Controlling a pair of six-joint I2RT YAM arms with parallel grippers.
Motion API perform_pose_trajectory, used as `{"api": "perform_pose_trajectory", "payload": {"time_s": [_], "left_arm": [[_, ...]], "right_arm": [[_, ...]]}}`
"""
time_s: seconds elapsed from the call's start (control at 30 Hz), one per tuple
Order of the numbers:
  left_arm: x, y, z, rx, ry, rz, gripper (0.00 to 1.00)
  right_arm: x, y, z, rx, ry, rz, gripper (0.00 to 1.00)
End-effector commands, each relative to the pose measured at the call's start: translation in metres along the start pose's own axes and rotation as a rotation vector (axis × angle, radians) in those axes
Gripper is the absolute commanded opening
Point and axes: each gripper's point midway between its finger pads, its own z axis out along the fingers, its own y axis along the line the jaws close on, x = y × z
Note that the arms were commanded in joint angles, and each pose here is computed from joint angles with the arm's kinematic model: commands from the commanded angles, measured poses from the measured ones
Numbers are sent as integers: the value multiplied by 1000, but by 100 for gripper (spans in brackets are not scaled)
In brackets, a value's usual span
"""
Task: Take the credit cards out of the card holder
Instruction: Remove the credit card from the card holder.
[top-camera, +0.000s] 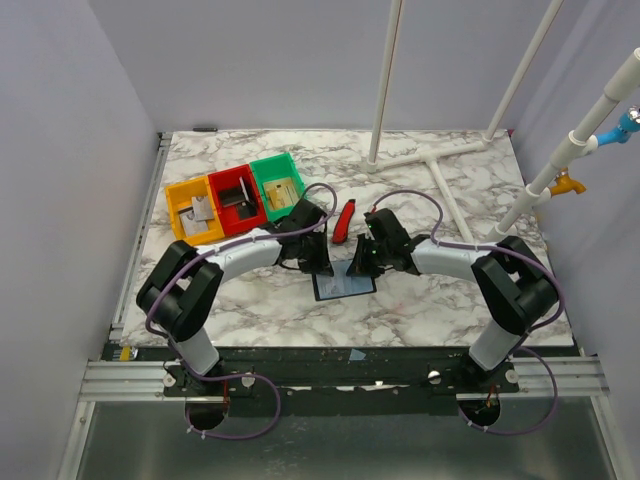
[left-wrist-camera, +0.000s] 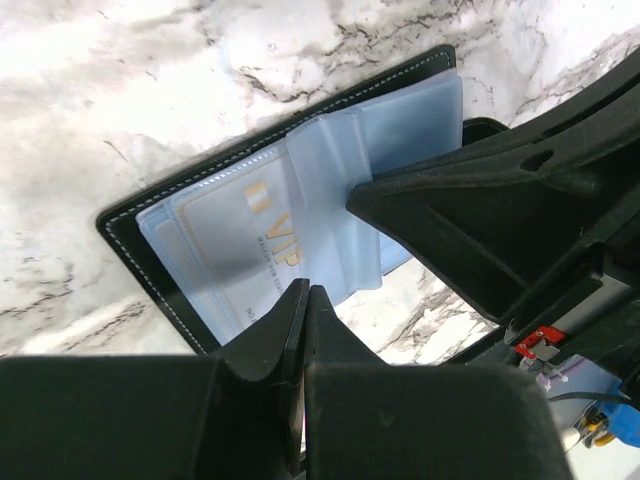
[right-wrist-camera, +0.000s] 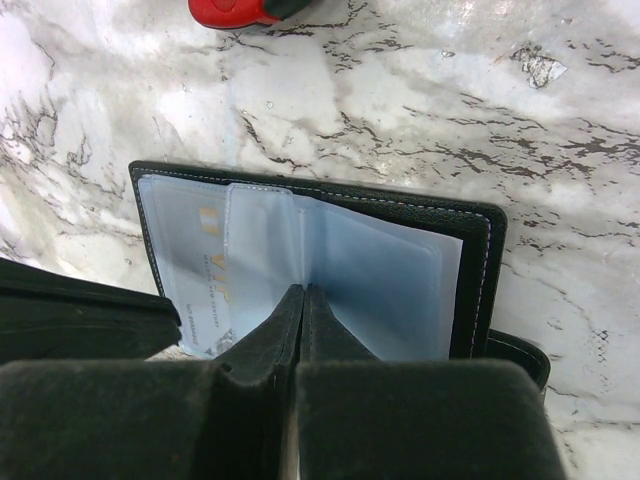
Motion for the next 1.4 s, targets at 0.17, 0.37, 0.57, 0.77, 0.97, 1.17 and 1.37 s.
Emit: {"api": "perform_pose_trajectory", "payload": {"time_s": [0.17, 0.37, 0.57, 0.77, 0.97, 1.17, 1.37], "left_arm": [[-14, 8, 4, -41, -17, 19, 0], [-21, 7, 12, -50, -15, 25, 0], [-28, 6, 14, -60, -18, 34, 0], [-29, 12, 15, -83, -18, 32, 0], [-27, 20, 15, -104, -20, 25, 0], [-25, 21, 21, -100, -5, 22, 0], [-22, 19, 24, -91, 8, 24, 0]], "right_arm": [[29, -15, 14, 16, 85, 34, 0], [35, -24, 15, 27, 98, 44, 1], [37, -28, 16, 31, 102, 51, 1], [38, -28, 16, 28, 104, 50, 1], [39, -28, 16, 28, 107, 53, 1], [40, -29, 16, 29, 109, 57, 1], [39, -28, 15, 27, 106, 57, 1]]}}
